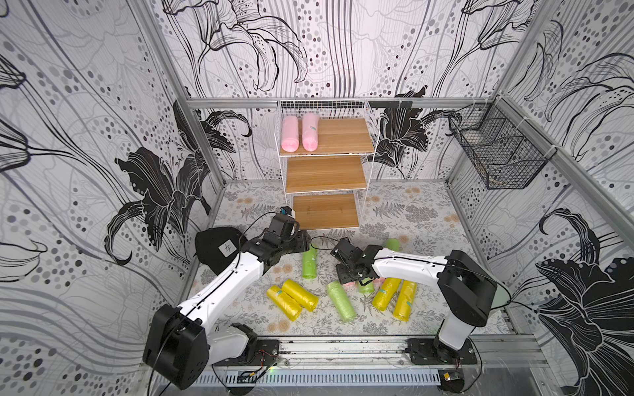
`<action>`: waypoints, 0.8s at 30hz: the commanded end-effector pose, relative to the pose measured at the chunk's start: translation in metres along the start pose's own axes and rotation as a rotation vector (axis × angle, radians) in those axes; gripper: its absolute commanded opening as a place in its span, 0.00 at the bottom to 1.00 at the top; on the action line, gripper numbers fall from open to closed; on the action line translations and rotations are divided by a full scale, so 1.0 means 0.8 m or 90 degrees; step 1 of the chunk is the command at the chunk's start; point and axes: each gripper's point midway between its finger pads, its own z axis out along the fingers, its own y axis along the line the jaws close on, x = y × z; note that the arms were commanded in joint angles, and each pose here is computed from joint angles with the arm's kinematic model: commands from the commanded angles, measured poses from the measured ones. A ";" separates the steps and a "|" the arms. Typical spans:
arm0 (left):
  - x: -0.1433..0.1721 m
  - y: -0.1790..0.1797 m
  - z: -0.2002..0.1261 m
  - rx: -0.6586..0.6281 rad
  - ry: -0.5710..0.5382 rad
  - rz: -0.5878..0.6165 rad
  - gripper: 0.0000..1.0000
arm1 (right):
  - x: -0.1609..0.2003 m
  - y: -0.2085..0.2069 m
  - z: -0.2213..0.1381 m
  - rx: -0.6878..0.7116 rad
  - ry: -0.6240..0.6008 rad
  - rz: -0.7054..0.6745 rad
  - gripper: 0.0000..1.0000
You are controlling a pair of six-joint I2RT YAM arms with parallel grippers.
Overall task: Sort the rolls of trash bags by color and place them on the shelf
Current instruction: Pick up the roll of trash bags from the center of the board.
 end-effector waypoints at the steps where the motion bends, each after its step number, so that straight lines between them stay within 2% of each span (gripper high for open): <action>1: -0.010 -0.002 0.002 0.007 -0.021 0.004 0.64 | -0.003 -0.008 0.013 0.037 -0.003 0.005 0.63; 7: -0.010 0.005 0.002 -0.003 -0.024 -0.009 0.64 | -0.011 0.002 0.024 0.027 -0.012 -0.006 0.53; 13: -0.014 0.010 0.004 0.018 -0.034 -0.055 0.66 | -0.033 0.008 0.000 -0.007 -0.065 -0.049 0.41; 16: -0.020 -0.001 -0.004 0.067 -0.050 -0.070 0.72 | -0.044 0.016 -0.025 -0.062 -0.110 -0.076 0.37; 21: -0.034 -0.028 -0.025 0.143 -0.066 -0.082 0.74 | -0.074 0.031 -0.105 -0.167 -0.192 -0.116 0.36; 24: -0.047 -0.035 -0.043 0.151 -0.086 -0.076 0.74 | -0.089 0.020 -0.157 -0.155 -0.195 -0.135 0.36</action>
